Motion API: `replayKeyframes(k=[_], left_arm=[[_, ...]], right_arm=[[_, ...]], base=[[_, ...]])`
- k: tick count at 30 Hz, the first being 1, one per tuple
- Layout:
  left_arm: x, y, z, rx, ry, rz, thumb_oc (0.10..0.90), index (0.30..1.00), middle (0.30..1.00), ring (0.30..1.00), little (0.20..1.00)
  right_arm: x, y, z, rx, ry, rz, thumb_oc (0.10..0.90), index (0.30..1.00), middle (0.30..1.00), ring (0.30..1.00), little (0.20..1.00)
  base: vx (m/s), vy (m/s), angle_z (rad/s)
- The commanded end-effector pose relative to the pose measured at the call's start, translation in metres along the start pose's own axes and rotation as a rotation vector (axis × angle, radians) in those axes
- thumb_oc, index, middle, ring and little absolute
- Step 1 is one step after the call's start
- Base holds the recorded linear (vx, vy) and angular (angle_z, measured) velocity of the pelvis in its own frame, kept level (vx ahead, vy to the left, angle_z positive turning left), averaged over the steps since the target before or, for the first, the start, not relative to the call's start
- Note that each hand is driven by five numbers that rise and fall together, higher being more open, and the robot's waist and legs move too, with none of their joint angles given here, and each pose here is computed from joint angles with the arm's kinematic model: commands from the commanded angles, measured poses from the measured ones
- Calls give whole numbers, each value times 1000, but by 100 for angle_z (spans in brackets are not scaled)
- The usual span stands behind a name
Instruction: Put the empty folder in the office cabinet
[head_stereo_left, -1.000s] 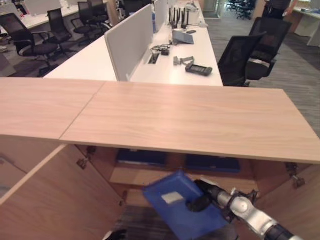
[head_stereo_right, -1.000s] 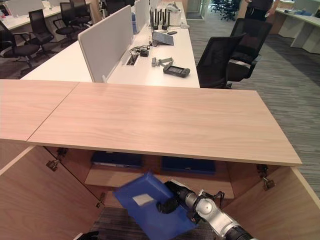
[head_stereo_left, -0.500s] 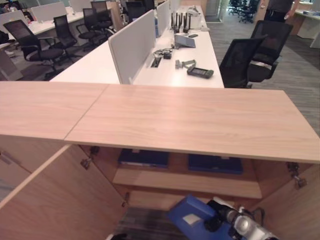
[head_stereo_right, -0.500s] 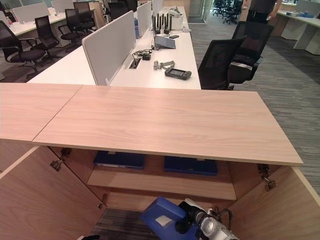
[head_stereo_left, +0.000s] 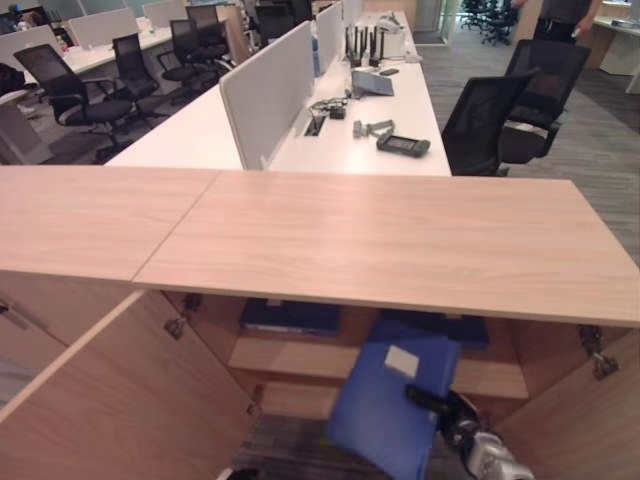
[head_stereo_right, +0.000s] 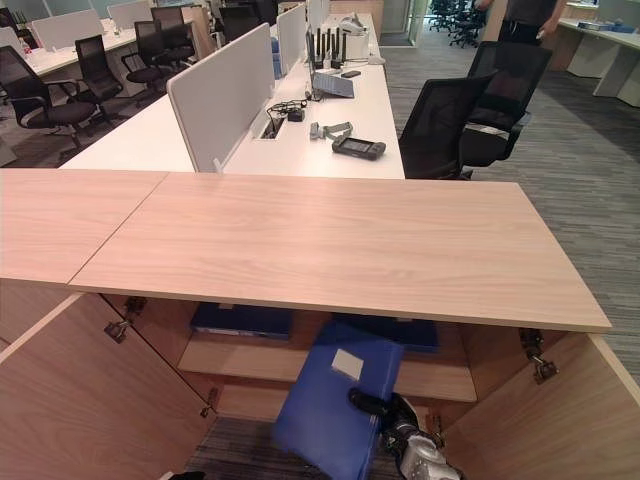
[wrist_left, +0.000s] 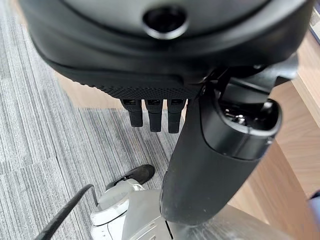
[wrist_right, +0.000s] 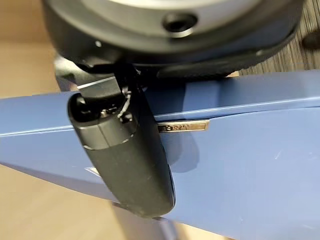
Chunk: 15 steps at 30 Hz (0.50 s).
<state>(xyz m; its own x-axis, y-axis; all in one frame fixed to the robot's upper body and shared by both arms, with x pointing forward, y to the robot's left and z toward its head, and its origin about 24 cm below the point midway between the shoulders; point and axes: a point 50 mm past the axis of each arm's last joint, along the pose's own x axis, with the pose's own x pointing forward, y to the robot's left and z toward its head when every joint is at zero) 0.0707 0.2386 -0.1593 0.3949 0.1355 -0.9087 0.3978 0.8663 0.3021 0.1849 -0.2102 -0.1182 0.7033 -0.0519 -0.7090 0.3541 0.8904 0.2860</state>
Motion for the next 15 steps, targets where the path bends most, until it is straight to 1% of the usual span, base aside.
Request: replayKeyframes(k=[1, 2, 3, 4, 6, 7, 9, 10, 13, 15], left_arm=[[4, 8, 18, 114, -66, -7, 800, 900, 900, 900, 900], [4, 8, 18, 114, -66, -7, 800, 900, 900, 900, 900], [4, 6, 22, 121, -84, -8, 800, 900, 900, 900, 900], [3, 5, 25, 131, -99, -7, 800, 900, 900, 900, 900], [3, 5, 25, 132, -99, -6, 800, 900, 900, 900, 900], [3, 6, 26, 133, -105, -2, 800, 900, 900, 900, 900], [3, 5, 26, 131, -106, -2, 800, 900, 900, 900, 900], [3, 7, 26, 131, -108, 4, 800, 900, 900, 900, 900], [3, 8, 27, 138, -112, 7, 800, 900, 900, 900, 900], [3, 10, 30, 145, -121, 15, 800, 900, 900, 900, 900]], right_arm=[[14, 33, 61, 343, -281, 58, 400, 300, 300, 300, 300], [14, 32, 61, 344, -281, 57, 400, 300, 300, 300, 300], [14, 30, 68, 492, -325, 22, 400, 300, 300, 300, 300], [15, 29, 73, 580, -355, 2, 400, 300, 300, 300, 300], [15, 29, 74, 582, -355, 1, 400, 300, 300, 300, 300], [15, 30, 81, 655, -387, -9, 400, 300, 300, 300, 300], [16, 30, 82, 677, -392, -15, 400, 300, 300, 300, 300], [16, 34, 91, 728, -424, -9, 400, 300, 300, 300, 300], [16, 35, 101, 769, -456, -16, 400, 300, 300, 300, 300], [17, 36, 114, 835, -496, -31, 400, 300, 300, 300, 300]], base=[[0, 0, 0], [0, 0, 0], [0, 0, 0], [0, 0, 0], [0, 0, 0], [0, 0, 0], [0, 0, 0], [0, 0, 0], [0, 0, 0], [0, 0, 0]])
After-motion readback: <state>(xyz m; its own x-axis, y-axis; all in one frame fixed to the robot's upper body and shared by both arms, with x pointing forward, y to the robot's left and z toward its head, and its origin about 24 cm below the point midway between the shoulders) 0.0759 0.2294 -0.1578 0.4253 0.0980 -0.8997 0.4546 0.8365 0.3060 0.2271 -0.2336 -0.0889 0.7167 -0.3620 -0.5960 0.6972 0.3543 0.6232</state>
